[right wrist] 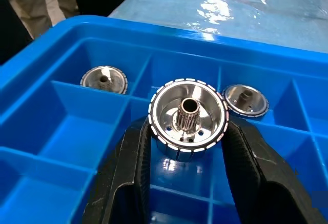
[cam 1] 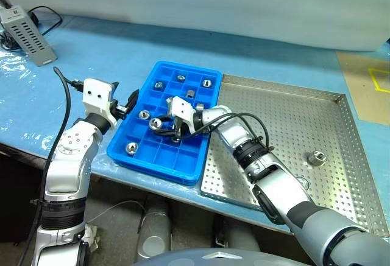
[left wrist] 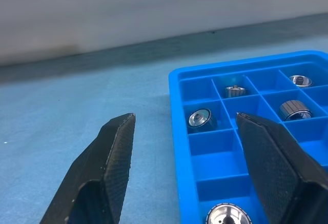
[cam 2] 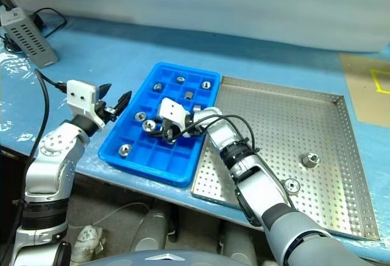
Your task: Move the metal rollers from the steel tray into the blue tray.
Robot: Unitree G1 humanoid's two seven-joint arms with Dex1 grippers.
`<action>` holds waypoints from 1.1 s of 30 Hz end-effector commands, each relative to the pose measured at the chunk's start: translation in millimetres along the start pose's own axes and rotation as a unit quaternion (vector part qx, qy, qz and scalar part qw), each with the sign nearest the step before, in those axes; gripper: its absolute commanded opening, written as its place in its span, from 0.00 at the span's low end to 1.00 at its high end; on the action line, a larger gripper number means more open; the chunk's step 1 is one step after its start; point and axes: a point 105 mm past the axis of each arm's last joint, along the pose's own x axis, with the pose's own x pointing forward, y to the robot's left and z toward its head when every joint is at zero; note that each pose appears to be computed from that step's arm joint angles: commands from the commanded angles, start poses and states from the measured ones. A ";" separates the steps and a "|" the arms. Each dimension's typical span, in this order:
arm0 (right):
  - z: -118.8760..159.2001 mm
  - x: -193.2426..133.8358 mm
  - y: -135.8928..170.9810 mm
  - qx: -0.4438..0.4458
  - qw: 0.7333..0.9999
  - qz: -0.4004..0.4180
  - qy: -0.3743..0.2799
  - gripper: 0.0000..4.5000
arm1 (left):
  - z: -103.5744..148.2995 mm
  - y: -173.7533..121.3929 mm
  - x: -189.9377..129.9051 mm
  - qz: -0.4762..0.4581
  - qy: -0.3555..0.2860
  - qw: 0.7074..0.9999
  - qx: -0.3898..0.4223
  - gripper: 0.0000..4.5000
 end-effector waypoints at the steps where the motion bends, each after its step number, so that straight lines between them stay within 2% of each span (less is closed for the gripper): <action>1: 9.6 2.5 -1.6 -0.027 0.999 -0.014 -0.012 0.35 | 15.6 -1.1 0.3 -0.007 -0.023 1.000 0.015 0.73; 6: 9.2 1.7 5.0 -0.019 1.000 0.000 -0.016 0.35 | 13.8 -5.1 3.6 -0.015 -0.022 1.000 0.015 0.73; 18: 10.9 -4.4 -16.1 -0.018 0.998 -0.066 -0.017 0.35 | 11.8 -16.0 9.8 -0.032 -0.021 0.999 0.011 0.73; 33: 22.3 6.4 8.6 -0.008 0.999 -0.007 -0.052 0.35 | 11.2 -13.2 7.4 -0.025 -0.020 0.999 0.011 0.73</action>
